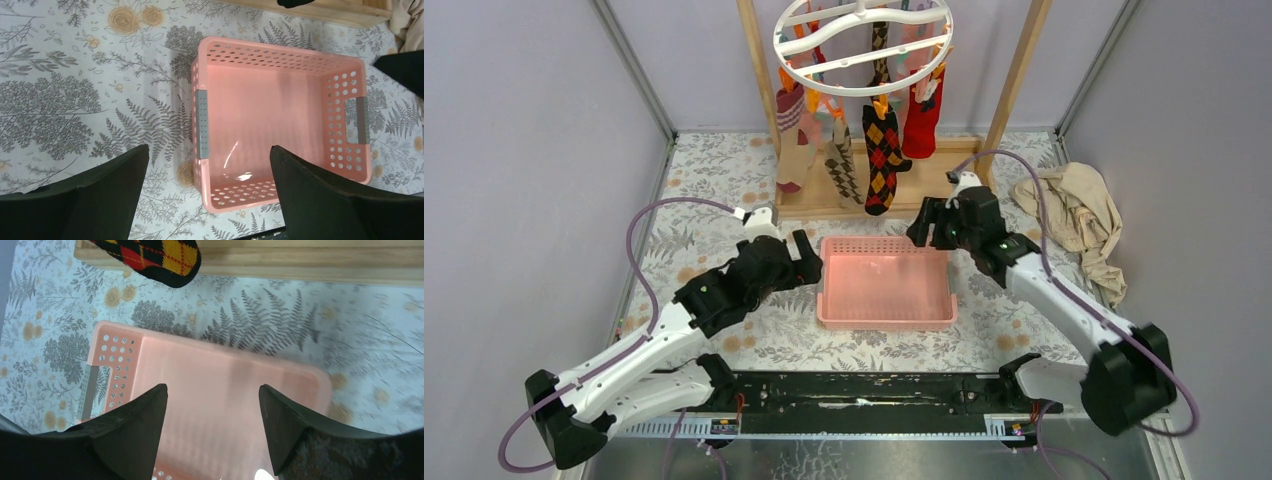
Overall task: Remove the socks clipped to the hanger
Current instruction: Adjust the bin at the center of the board, then remove the sock from the hanger.
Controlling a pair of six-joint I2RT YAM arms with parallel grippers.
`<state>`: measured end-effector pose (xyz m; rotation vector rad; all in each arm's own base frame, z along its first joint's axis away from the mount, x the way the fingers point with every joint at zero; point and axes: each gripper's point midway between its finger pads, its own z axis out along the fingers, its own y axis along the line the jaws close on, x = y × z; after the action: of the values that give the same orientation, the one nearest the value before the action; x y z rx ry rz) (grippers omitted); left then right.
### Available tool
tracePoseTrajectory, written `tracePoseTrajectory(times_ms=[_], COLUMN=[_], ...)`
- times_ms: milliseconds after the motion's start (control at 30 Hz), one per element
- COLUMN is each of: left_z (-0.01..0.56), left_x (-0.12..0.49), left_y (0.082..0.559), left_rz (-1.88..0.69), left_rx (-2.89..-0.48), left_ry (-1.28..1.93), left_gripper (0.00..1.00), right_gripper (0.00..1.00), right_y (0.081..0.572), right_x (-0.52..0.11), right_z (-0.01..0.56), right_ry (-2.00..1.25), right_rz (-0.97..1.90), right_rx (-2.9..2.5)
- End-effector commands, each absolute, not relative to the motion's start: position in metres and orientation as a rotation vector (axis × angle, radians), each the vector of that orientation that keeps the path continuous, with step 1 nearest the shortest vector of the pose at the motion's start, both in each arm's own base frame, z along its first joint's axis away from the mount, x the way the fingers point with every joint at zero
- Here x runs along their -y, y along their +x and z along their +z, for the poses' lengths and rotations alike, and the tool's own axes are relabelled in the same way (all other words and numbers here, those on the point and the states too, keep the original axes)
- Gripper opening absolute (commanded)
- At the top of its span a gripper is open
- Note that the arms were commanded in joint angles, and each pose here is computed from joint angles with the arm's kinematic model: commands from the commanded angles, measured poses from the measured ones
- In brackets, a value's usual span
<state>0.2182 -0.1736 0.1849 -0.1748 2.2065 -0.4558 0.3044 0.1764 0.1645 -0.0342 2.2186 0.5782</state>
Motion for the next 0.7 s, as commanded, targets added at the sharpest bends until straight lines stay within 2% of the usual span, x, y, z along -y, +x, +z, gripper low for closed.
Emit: tracePoseTrajectory(times_ms=[0, 267, 667], left_z=[0.208, 0.199, 0.188], left_x=[0.193, 0.204, 0.209], left_y=[0.236, 0.243, 0.237], left_rz=[-0.534, -0.513, -0.563], left_rx=[-2.123, -2.145, -2.162], left_ry=[-0.157, -0.082, -0.073], left_gripper=[0.98, 0.98, 0.98], right_gripper=[0.74, 0.83, 0.87], right_y=[0.343, 0.395, 0.443], right_x=[-0.217, -0.251, -0.285], right_z=[0.176, 0.156, 0.177], right_ry=[-0.129, -0.155, -0.176], right_rz=[0.726, 0.815, 0.945], right_rx=[-2.084, -1.966, -1.704])
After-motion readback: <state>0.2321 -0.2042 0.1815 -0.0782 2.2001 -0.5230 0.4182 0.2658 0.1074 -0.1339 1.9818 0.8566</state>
